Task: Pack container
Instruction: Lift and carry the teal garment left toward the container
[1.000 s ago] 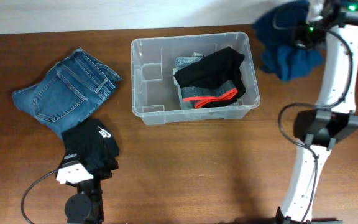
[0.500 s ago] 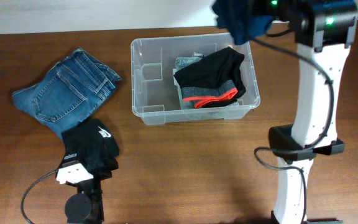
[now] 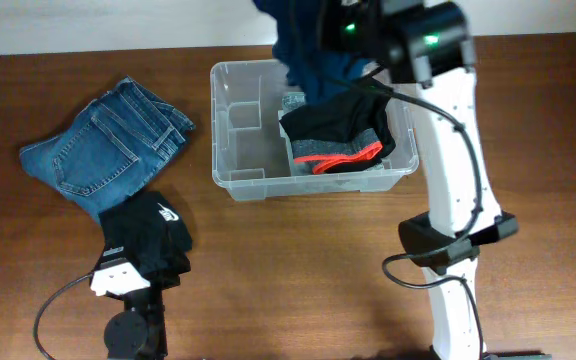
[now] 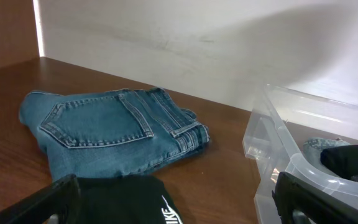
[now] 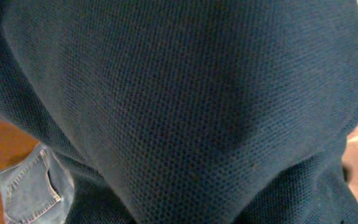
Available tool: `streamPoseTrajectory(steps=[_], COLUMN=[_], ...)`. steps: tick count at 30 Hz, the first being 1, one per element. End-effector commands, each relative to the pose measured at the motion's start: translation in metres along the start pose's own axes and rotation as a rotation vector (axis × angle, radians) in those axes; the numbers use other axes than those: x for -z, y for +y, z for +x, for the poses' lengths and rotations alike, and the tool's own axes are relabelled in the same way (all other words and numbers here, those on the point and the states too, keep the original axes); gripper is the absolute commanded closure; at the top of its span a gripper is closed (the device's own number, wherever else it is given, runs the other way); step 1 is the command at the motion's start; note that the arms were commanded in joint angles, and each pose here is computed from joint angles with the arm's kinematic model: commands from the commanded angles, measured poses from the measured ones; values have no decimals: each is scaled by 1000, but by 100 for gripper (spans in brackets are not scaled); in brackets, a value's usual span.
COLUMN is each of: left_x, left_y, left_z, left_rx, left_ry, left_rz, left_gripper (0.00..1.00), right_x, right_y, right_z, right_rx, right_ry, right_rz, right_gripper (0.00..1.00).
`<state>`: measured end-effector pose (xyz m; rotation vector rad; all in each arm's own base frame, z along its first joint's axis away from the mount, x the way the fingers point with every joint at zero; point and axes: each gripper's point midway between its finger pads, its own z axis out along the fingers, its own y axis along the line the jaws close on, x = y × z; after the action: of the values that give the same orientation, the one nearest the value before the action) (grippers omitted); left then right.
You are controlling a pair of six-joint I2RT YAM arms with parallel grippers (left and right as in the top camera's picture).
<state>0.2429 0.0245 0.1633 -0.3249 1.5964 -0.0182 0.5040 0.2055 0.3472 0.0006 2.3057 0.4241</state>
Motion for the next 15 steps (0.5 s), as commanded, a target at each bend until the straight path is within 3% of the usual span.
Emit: streamPoseTrajectory(steps=[1, 15], left_x=[0, 0], left_y=[1, 1], left_z=[0, 0], left_rx=[-10, -10], left_ry=[-5, -5], left_rz=[-4, -4], left_gripper=[1, 1], right_x=[-23, -81], right_y=[15, 57], right_z=[14, 82], right_rx=[-72, -74], right_ry=[23, 183], right_rz=[7, -38], right_gripper=[96, 96])
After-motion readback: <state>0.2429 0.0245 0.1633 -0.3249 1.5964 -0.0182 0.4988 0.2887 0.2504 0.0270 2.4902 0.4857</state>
